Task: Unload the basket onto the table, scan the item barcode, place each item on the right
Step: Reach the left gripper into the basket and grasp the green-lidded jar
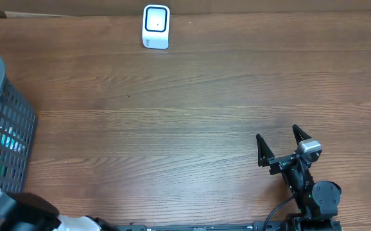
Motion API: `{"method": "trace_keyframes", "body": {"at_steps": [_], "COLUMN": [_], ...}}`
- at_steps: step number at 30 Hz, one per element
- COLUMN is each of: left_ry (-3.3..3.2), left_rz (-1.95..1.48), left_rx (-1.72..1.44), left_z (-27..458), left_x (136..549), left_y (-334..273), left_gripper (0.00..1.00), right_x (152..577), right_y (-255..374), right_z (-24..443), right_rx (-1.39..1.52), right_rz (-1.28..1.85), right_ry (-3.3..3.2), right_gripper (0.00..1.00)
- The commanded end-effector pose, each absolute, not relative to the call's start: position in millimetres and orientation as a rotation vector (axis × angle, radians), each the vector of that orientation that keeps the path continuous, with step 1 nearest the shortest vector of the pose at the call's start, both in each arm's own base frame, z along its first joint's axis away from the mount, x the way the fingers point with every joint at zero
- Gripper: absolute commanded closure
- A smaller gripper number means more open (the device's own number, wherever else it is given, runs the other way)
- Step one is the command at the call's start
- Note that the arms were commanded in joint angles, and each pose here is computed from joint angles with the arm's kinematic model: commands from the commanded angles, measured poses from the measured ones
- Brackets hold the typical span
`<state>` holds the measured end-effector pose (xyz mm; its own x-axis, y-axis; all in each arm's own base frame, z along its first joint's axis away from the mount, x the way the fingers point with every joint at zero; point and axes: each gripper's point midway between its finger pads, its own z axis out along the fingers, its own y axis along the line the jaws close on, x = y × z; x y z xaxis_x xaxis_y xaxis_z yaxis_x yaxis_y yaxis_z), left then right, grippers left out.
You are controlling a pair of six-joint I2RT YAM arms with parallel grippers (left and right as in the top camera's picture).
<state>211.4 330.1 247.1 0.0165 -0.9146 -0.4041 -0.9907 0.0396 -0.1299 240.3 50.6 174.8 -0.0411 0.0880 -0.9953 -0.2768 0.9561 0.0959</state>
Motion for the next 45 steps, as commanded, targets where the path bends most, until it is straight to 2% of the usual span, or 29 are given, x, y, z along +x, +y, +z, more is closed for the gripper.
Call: {"method": "trace_keyframes", "body": {"at_steps": [1, 16, 29, 34, 36, 38, 39, 45], "left_ry": [2.003, 2.244, 2.292, 2.314, 2.329, 2.334, 2.325, 2.293], "left_rz": [0.32, 0.367, 0.322, 0.301, 0.302, 0.305, 0.306, 0.258], "left_rx": [-2.046, -2.183, -2.134, -2.127, -2.111, -2.095, -2.09, -2.065], "left_z": [208, 110, 76, 69, 69, 70, 73, 91], "left_x": [198, 172, 175, 174, 174, 176, 177, 189], "left_y": [342, 319, 314, 309, 310, 312, 314, 320], "left_gripper": [0.03, 0.04, 0.04, 0.13, 0.23, 0.49, 0.56, 0.58], "right_x": [241, 241, 241, 241, 241, 241, 241, 241], "right_y": [51, 51, 51, 51, 51, 51, 51, 51], "right_z": [172, 172, 172, 172, 172, 172, 172, 172], "right_rx": [-0.147, -0.147, -0.147, -0.147, -0.147, -0.147, -0.147, -0.147], "right_rz": [0.296, 0.295, 0.296, 0.296, 0.296, 0.296, 0.296, 0.296], "right_ry": [1.586, 1.585, 1.585, 1.585, 1.585, 1.585, 1.585, 1.585], "right_gripper": [0.0, 0.0, 0.0, 0.0, 0.0, 0.0, 0.0, 0.0]}}
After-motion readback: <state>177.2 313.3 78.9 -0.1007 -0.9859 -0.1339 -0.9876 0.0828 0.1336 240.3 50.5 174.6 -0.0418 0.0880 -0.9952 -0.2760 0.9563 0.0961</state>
